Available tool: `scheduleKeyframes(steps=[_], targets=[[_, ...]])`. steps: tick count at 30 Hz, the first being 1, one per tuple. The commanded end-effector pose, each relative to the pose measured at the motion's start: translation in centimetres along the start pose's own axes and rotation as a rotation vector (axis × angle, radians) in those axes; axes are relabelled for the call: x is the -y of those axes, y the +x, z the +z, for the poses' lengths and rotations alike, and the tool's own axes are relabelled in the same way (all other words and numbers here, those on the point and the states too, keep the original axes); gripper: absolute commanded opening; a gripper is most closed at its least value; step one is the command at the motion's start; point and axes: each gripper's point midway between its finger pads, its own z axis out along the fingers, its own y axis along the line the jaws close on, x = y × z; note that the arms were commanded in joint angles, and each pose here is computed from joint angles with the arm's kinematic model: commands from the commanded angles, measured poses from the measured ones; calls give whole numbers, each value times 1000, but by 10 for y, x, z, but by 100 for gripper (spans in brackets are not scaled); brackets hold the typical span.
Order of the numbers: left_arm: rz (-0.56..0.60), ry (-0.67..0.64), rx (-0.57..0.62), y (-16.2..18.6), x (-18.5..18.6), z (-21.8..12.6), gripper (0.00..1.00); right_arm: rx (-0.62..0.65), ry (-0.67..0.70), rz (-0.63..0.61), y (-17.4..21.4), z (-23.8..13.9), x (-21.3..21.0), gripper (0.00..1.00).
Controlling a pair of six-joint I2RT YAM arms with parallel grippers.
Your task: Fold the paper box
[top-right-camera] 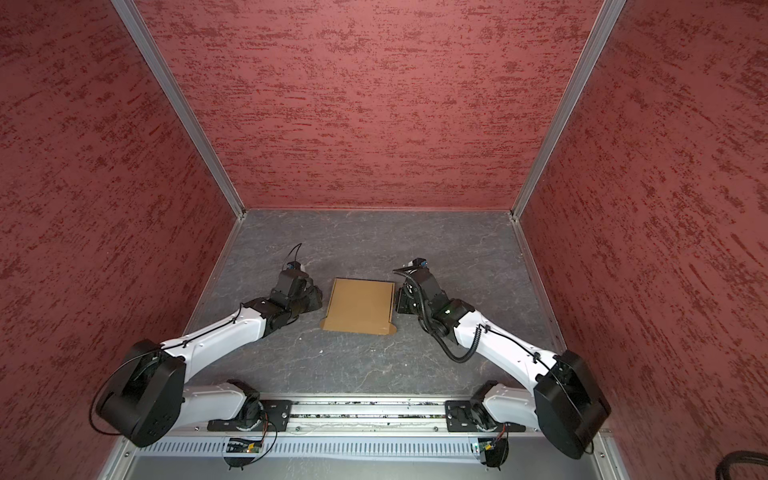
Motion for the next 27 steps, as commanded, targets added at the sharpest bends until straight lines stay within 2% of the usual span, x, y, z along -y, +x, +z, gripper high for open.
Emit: scheduleKeyframes(steps=[1, 4, 7, 12, 18, 27], targets=[[-1, -2, -21, 6, -2, 5, 46, 3, -55, 35, -2, 8, -7, 15], [-7, -3, -31, 11, -4, 11, 43, -12, -56, 37, 2, 14, -5, 14], [-12, -10, -35, 12, -5, 12, 43, -12, -46, 43, 4, 17, 0, 15], [-43, 73, -18, 1, 4, 7, 45, -5, -43, 48, 3, 16, 6, 16], [-17, 159, -52, 0, 23, 12, 43, 2, -34, 56, 2, 14, 12, 17], [-7, 180, -107, 13, 28, 30, 36, 14, -45, 64, -2, 10, 17, 17]])
